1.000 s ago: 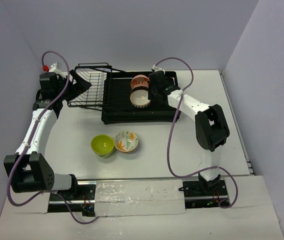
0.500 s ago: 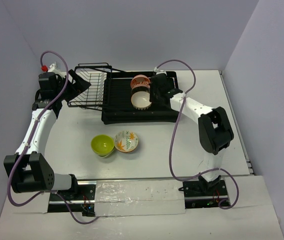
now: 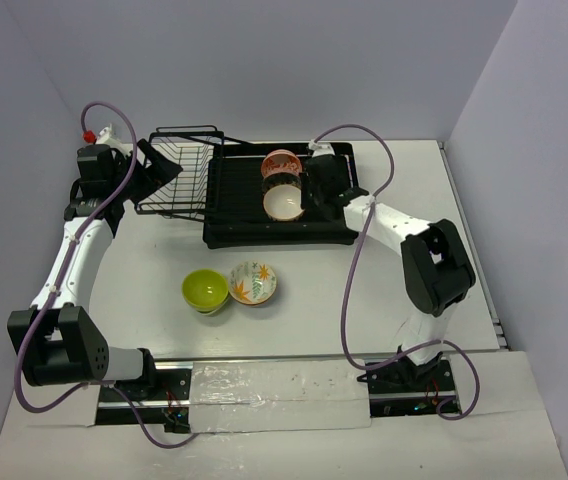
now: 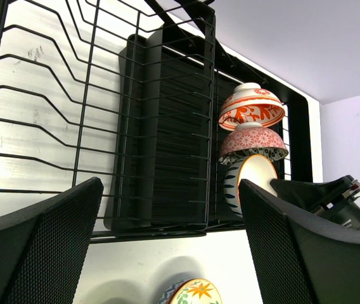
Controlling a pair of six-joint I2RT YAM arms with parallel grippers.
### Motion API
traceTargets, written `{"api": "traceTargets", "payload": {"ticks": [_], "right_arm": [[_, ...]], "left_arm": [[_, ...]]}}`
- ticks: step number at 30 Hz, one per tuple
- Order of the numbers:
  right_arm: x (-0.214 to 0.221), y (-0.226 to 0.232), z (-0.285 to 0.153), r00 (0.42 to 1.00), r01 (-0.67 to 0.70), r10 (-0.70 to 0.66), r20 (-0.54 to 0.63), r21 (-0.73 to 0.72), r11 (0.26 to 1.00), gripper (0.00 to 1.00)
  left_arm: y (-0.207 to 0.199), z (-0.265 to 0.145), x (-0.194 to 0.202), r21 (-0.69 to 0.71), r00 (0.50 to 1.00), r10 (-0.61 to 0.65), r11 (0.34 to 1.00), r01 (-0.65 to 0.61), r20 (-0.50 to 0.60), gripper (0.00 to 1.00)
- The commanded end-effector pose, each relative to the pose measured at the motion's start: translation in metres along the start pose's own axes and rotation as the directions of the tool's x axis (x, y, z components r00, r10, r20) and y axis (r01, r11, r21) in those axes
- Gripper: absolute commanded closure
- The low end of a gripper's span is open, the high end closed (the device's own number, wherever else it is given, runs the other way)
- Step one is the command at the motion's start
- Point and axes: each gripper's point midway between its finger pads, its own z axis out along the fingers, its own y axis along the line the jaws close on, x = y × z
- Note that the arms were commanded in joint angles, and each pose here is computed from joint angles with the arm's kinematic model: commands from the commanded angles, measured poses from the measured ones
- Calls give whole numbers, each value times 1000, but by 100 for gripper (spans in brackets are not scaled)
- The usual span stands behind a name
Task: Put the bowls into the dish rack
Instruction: Pick up the bowl from the dish rack, then move the bowl to the center of the board.
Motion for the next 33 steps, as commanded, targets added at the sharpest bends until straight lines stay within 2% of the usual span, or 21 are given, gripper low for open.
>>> {"api": "traceTargets", "payload": {"ticks": [1,5,8,11,27,31,33], "right_arm": [[-41,14,-22,987,15,-11,162,-25,1000,100],[-38,13,-23,986,33,-32,163,-2,999,100],[-47,17,-29,972,46,-45,232,2,999,100],[-50,16,-34,968,54,-53,247,3,999,100],[-53,12,-48,947,78,-80,313,18,997,100],[-54,9,-46,944,106,-114,309,45,993,100],[-52,8,-43,945,116,-127,301,52,992,100]], "left_arm": [[-22,-13,-22,74,997,26,997,-31,77,7],[-23,-14,-24,73,996,30,997,-37,85,7],[-21,-13,-23,67,996,32,997,-38,84,7],[-20,-13,-24,62,996,33,997,-39,84,7],[-13,-11,-24,31,995,40,999,-43,95,6],[-14,-4,-20,49,998,29,998,-32,59,7],[-8,-3,-19,27,996,28,999,-30,79,7]]}}
